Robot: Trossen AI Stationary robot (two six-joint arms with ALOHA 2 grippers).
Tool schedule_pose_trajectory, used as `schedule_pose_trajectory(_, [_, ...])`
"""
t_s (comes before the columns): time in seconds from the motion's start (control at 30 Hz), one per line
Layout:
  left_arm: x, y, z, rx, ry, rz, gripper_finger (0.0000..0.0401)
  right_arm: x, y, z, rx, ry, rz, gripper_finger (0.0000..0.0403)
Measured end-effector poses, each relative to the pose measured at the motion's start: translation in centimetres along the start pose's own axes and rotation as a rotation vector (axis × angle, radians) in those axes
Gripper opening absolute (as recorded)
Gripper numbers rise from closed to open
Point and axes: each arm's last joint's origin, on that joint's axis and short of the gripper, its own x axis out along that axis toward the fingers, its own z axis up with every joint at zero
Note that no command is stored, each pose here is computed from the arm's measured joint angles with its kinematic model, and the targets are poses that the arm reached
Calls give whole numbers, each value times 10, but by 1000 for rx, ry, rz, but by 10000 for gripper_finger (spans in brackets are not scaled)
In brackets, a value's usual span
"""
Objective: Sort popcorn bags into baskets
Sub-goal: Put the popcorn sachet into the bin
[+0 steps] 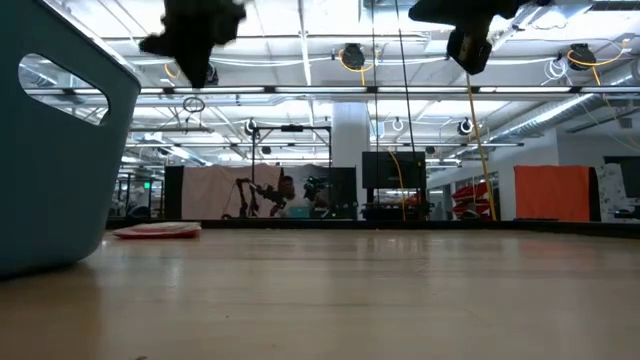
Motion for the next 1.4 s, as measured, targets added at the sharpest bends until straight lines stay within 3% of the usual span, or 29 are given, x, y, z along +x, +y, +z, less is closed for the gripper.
schedule_pose_trajectory(0.17, [49, 39, 18, -134, 137, -17, 44, 2, -15, 11, 53, 3, 15, 0])
schedule_pose_trajectory(0.37, [87, 63, 12, -220, 204, 39, 114, 1, -37, 23, 152, 32, 53, 0])
schedule_pose_trajectory(0.6, [122, 76, 5, -239, 145, 112, 215, -2, -65, 38, 195, -36, -51, 0])
schedule_pose_trajectory(0.77, [149, 90, -4, -315, 158, 106, 250, -5, -78, 44, 187, -47, -65, 0])
schedule_pose_trajectory(1.1, [182, 85, -18, -329, 88, -23, 217, -11, -94, 51, 74, -70, -112, 0])
schedule_pose_trajectory(1.27, [190, 73, -28, -271, 84, -57, 190, -13, -102, 53, 58, -69, -147, 0])
schedule_pose_trajectory(1.4, [189, 54, -32, -147, 69, -165, 167, -14, -105, 52, 60, -61, -164, 0])
